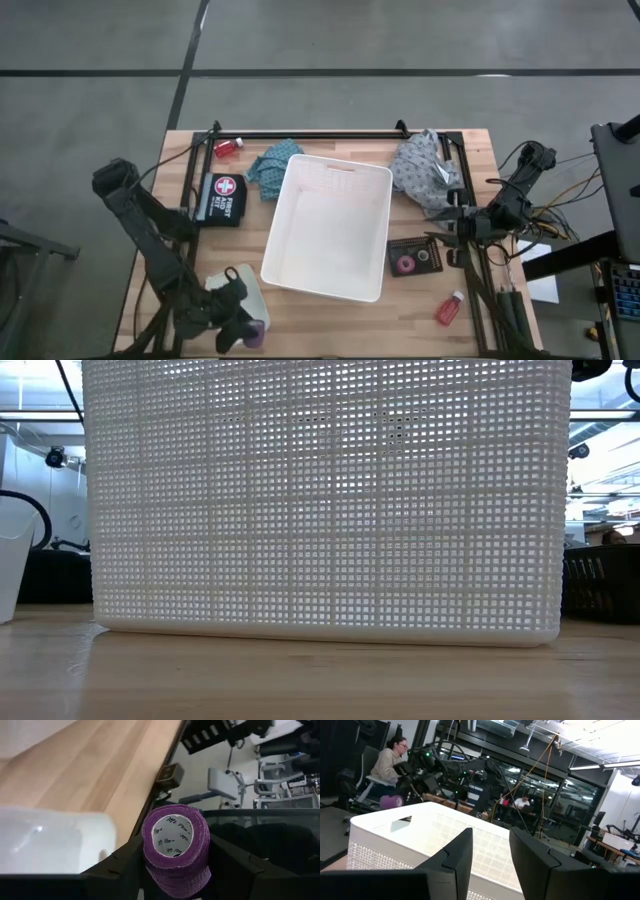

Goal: Pick & place medical supplies in basket/bin
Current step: Put the violet bandage into the black bin

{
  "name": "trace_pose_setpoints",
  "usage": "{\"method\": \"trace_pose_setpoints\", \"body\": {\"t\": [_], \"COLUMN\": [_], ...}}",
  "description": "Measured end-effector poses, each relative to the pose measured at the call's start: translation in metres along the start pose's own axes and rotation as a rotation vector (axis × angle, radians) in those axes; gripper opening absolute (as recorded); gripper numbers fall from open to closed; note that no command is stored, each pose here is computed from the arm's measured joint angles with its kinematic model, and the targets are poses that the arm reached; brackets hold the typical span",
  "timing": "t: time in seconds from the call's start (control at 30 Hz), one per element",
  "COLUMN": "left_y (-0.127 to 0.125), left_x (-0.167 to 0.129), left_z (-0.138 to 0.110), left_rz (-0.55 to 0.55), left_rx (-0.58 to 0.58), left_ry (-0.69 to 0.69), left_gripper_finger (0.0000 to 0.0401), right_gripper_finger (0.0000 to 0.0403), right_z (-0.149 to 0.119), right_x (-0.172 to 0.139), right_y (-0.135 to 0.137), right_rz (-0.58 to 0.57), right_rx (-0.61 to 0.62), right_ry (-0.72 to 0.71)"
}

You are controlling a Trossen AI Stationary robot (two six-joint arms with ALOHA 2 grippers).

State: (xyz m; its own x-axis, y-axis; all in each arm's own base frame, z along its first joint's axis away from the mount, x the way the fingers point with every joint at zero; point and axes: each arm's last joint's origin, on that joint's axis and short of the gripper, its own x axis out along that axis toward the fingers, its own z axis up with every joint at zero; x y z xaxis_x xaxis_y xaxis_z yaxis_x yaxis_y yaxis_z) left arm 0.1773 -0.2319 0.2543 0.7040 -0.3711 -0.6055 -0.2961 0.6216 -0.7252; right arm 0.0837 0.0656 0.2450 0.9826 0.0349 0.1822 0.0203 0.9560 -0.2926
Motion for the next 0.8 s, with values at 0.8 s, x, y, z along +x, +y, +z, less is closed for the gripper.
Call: {"method": "trace_pose_setpoints", "body": {"t": [0.8], "left_y": [-0.048], "left_x": [0.077], "left_z": [-0.012], "left_rz": [0.059], "left_rx": [0.470], "left_ry": [-0.162], "left_gripper_finger": [0.0199], "right_gripper_finger": [0.0118], "right_z": [0.000], "right_x": [0.000], "right_y": [0.000], "right_rz": [0.000], "right_rx": [0.000], "right_ry": [0.000]}}
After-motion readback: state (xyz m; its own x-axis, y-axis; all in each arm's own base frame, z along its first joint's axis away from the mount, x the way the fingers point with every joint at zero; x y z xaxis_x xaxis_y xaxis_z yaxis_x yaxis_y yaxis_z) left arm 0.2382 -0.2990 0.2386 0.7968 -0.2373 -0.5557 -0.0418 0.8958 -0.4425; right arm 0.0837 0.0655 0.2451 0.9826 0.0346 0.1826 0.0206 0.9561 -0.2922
